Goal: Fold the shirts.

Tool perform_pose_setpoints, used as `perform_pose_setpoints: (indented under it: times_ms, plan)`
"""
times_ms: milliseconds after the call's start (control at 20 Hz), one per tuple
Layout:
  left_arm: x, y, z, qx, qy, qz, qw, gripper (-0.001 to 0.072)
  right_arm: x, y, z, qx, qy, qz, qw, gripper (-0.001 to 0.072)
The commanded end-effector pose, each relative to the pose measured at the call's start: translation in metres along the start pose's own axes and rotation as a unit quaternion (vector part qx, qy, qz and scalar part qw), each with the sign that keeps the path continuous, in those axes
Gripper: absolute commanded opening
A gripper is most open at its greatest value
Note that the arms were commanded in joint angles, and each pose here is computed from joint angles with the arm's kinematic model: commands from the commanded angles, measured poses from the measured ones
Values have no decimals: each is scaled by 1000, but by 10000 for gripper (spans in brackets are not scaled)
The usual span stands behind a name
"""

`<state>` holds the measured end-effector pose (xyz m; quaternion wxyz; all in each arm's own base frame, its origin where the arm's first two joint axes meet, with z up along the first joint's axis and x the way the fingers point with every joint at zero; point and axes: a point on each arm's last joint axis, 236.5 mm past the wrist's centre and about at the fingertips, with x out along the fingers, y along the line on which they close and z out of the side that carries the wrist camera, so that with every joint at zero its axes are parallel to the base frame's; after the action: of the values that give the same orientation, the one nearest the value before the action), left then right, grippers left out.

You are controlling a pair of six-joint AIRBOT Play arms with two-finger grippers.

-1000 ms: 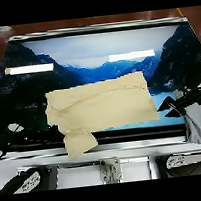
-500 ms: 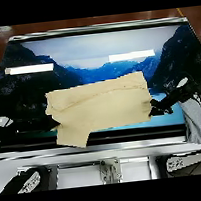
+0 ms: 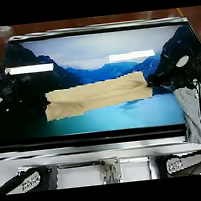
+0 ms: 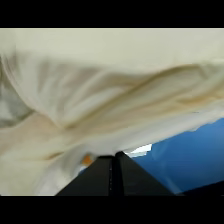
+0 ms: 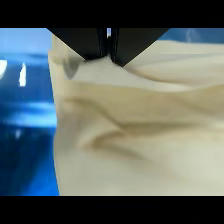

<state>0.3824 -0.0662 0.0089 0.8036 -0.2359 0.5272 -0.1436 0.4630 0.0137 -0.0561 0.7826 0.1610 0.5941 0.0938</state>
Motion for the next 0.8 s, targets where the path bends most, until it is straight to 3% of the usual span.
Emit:
perform_pose_setpoints:
  times_ms: [0, 250, 300, 350, 400, 450, 550, 600, 650, 750]
  plan:
    - [25, 15, 46, -4, -2, 6, 1000, 38, 9, 19, 71, -8, -84, -5, 996, 59]
    - [83, 50, 52, -102, 46, 13, 994, 39, 65, 18, 75, 16, -50, 0, 999, 61]
    - [90, 55, 46, -110, 57, 14, 992, 84, 73, 15, 70, 19, -41, 0, 999, 89]
    - [95, 59, 42, -114, 65, 15, 991, 255, 76, 14, 69, 20, -38, 0, 999, 201]
    - [95, 61, 41, -116, 66, 16, 991, 499, 74, 13, 70, 16, -41, -1, 999, 424]
    - [93, 62, 42, -116, 67, 15, 991, 572, 68, 12, 74, 4, -47, -1, 999, 511]
    - [82, 64, 45, -120, 73, 9, 990, 571, 47, 5, 85, -4, -70, -9, 998, 511]
    - [76, 64, 46, -120, 79, 5, 990, 571, 37, -2, 90, 0, -80, -13, 997, 530]
    - [71, 63, 46, -120, 85, 1, 989, 570, 32, -10, 93, 10, -87, -15, 996, 611]
    - [65, 56, 45, -109, 96, -7, 989, 570, 33, -25, 88, 49, -76, -5, 996, 624]
